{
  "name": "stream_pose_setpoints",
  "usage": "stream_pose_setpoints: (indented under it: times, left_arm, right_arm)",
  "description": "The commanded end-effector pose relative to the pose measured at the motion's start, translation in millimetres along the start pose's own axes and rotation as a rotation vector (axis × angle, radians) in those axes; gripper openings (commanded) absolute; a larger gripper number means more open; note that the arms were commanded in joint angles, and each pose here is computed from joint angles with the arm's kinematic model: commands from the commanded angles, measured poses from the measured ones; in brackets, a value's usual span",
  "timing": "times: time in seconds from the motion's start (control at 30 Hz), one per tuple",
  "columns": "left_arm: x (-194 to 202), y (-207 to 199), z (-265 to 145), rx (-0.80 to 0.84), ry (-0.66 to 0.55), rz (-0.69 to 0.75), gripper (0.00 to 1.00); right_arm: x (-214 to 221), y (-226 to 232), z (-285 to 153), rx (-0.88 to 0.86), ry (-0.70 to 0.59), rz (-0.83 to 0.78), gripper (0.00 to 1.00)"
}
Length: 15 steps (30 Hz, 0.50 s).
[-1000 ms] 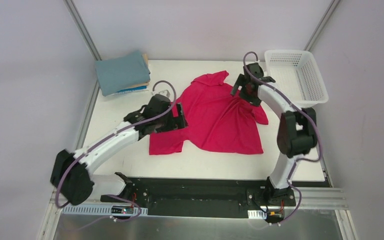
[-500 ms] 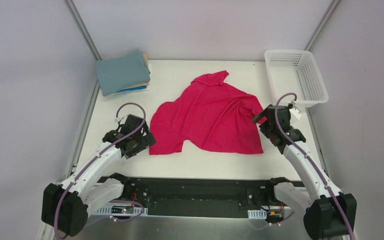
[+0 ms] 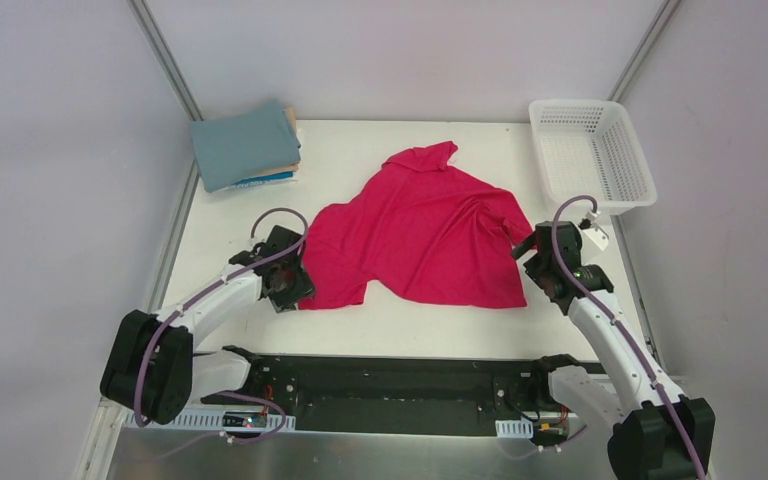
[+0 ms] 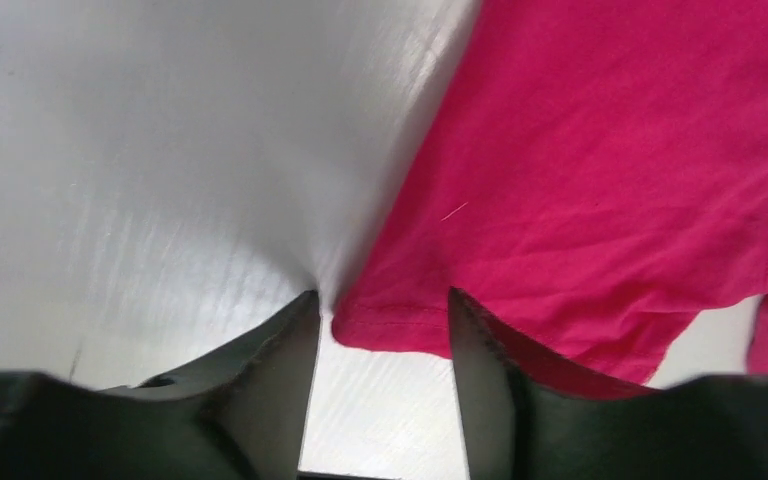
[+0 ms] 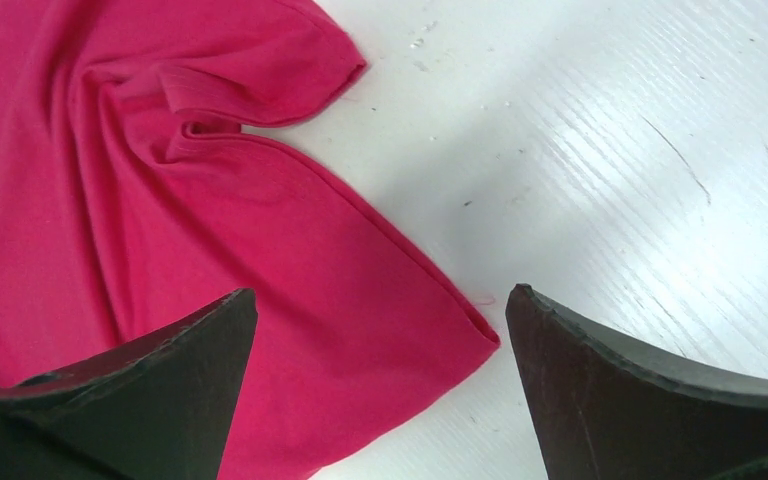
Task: Fold and stack the t-shirts
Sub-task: Flatten out the tshirt
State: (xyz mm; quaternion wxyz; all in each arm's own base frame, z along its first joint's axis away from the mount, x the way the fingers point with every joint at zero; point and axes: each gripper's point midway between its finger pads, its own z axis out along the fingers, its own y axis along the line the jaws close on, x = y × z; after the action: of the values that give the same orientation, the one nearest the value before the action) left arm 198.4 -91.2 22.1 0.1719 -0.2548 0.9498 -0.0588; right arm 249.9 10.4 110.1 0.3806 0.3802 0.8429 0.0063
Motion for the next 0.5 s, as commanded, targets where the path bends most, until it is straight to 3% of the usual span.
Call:
stream_pose_setpoints:
  times: [0.0,0.07,0.1,0.47]
  left_arm:
    - [8.9,-5.6,18.0,0.02,0.053,-0.005,0.44]
    - [9.6,-5.5,23.3,0.013,0.061,0.003,0.09]
    - [9.9,-5.4,25.1,0.008,0.065,0.003,0.0]
    - [-4.3,-16.2,13.5,0.094,-0.019,0.046,0.0]
  right_arm:
    - [-13.3,-3.7,-7.0,0.04,-0.026,0.003,0.99]
    - [-13.0,-8.5,-9.0,0.056,-0.025,0.01,0.99]
    - [-13.0,-11.5,-10.3,0.067,-0.024,0.015,0.99]
    - [40.0,-47.9,-14.3,0.161,0.164,0.043,0.98]
